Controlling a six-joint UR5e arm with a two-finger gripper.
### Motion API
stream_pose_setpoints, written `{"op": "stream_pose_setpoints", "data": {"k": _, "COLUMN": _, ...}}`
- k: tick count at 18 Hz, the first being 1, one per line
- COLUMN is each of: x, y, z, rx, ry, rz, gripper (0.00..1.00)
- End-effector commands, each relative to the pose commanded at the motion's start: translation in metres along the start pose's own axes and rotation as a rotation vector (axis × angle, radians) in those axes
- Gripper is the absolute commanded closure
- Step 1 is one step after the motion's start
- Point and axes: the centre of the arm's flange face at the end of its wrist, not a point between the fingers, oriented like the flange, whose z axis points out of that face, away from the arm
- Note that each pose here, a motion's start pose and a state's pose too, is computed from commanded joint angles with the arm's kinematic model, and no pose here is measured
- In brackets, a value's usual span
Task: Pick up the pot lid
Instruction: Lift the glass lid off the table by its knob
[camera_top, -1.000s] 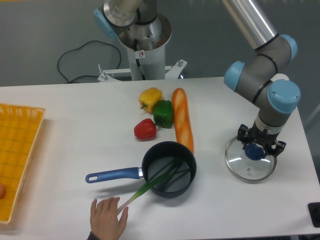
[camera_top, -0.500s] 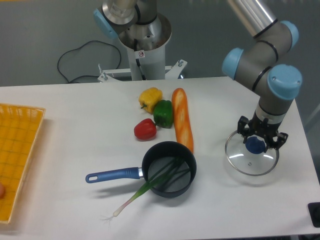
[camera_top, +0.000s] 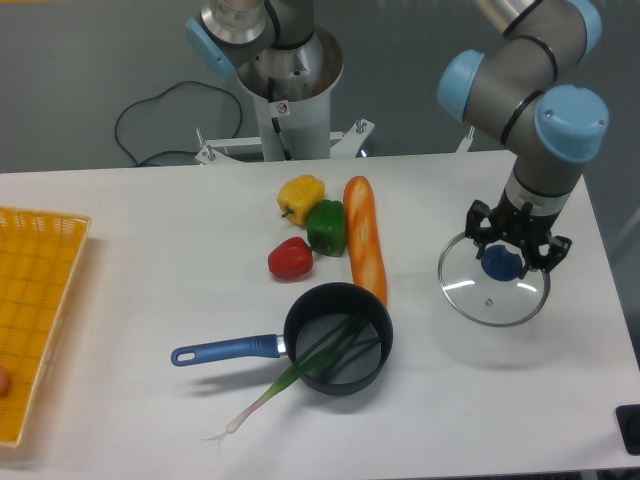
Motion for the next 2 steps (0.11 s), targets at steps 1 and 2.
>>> {"op": "stream_pose_setpoints", "data": {"k": 1, "x": -0.0005, "y": 0.001, "z": -0.0001, "rx": -0.001, "ry": -0.001, "rz": -0.002, "gripper": 0.61}}
{"op": "stream_pose_setpoints", "data": {"k": 2, "x": -0.0003, "y": 0.001, "z": -0.0011, "rx": -0.001, "ry": -0.002, "rz": -0.001, "gripper": 0.61}}
